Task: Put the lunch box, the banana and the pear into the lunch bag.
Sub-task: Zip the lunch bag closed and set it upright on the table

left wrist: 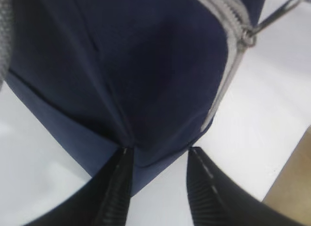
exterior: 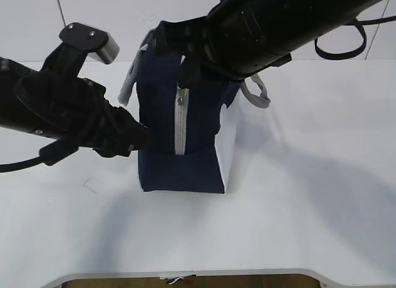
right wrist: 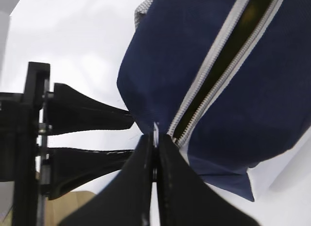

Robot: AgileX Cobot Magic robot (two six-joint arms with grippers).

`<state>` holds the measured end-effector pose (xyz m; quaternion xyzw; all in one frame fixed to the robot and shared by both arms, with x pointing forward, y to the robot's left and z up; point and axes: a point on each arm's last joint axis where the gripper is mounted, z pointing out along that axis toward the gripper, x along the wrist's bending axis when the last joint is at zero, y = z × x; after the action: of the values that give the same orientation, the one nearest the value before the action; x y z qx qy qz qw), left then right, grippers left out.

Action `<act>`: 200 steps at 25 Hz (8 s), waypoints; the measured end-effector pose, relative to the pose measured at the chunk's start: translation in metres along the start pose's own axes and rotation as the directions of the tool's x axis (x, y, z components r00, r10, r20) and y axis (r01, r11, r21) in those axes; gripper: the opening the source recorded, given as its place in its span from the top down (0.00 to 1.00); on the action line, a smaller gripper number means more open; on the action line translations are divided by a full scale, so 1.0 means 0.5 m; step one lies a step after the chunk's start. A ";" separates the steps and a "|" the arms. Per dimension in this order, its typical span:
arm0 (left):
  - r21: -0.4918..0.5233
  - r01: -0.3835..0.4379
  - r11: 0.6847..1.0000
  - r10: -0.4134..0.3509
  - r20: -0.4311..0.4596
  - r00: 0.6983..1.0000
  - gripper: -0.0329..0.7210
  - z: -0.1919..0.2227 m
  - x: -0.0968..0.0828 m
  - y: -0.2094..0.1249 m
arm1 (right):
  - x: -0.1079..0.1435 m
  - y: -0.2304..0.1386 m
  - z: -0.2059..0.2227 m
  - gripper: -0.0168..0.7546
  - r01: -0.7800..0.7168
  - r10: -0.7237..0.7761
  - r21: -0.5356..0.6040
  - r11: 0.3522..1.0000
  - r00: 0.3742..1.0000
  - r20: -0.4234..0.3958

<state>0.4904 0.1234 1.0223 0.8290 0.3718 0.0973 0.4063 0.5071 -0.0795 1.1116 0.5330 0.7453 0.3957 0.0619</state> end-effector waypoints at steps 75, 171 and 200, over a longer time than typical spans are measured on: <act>0.082 -0.264 0.961 0.261 0.052 0.964 0.95 -0.052 -0.018 0.010 | -0.044 0.091 -0.014 0.96 0.142 -0.120 -0.157 0.977 0.982 0.146; 0.266 -0.011 0.964 0.024 -0.044 0.999 0.96 0.004 0.032 0.216 | -0.186 0.161 0.098 0.96 -0.032 0.048 -0.096 0.995 0.983 0.176; 0.351 -0.112 0.930 0.131 -0.033 0.991 0.96 -0.067 0.018 0.217 | -0.251 0.098 0.266 0.96 -0.062 0.048 0.057 0.996 0.972 0.229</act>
<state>0.5395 0.1073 1.1236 0.9062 0.3424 0.0779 0.2358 0.6652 -0.1099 1.0120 0.5969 0.7305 0.3097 0.1188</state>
